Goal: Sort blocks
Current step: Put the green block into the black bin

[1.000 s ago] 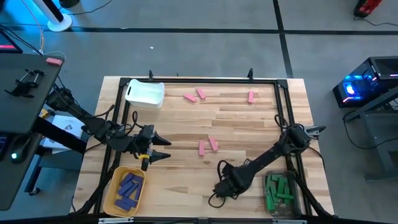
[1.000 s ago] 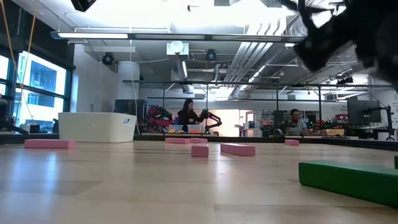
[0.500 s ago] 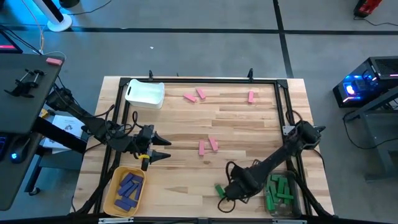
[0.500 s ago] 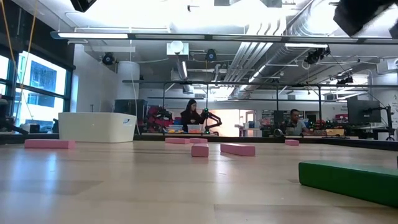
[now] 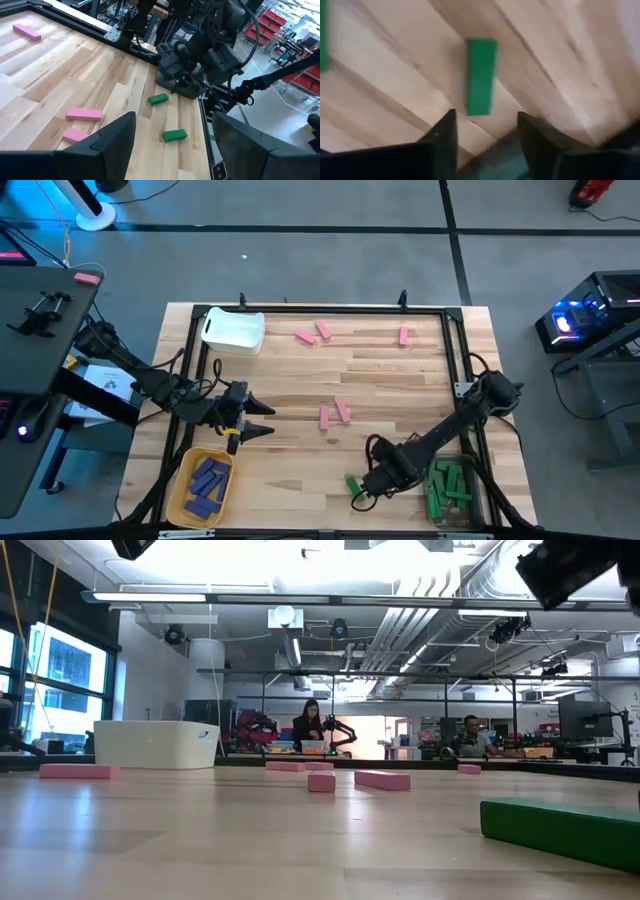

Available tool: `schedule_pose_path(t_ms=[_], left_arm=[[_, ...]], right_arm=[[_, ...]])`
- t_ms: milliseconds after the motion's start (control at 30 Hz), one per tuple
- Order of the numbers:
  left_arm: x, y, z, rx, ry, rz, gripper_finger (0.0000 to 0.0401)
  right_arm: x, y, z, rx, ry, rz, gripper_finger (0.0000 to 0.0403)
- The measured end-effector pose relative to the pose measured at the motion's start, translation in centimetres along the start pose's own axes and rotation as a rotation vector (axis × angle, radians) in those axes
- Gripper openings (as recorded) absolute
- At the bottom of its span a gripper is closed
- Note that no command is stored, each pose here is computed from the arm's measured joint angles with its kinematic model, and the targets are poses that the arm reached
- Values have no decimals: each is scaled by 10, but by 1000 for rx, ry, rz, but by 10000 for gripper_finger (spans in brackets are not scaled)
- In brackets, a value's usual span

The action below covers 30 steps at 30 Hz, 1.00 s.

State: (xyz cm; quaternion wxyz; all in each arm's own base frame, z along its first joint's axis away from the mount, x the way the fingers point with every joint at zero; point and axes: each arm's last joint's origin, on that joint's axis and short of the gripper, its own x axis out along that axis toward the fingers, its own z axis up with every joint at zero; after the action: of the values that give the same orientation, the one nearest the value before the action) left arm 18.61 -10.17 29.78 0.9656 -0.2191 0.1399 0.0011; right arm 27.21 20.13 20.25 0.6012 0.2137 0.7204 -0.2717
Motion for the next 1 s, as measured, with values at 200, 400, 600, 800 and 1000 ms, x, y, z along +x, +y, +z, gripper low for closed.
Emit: schedule_pose_path(t_ms=[200,400,600,800,1000], left_arm=[[0,0,0,-38,-11,14,248],[0,0,1,-59,-24,20,248],[0,1,1,-75,-37,38,248],[0,1,1,-82,-37,38,248],[0,1,2,-82,-39,37,248]], right_arm=[[22,-2,3,-29,30,22,212],[46,-2,8,-25,30,92,215],[63,-9,11,23,44,102,199],[67,-9,11,24,69,123,73],[36,-7,8,-11,39,116,18]])
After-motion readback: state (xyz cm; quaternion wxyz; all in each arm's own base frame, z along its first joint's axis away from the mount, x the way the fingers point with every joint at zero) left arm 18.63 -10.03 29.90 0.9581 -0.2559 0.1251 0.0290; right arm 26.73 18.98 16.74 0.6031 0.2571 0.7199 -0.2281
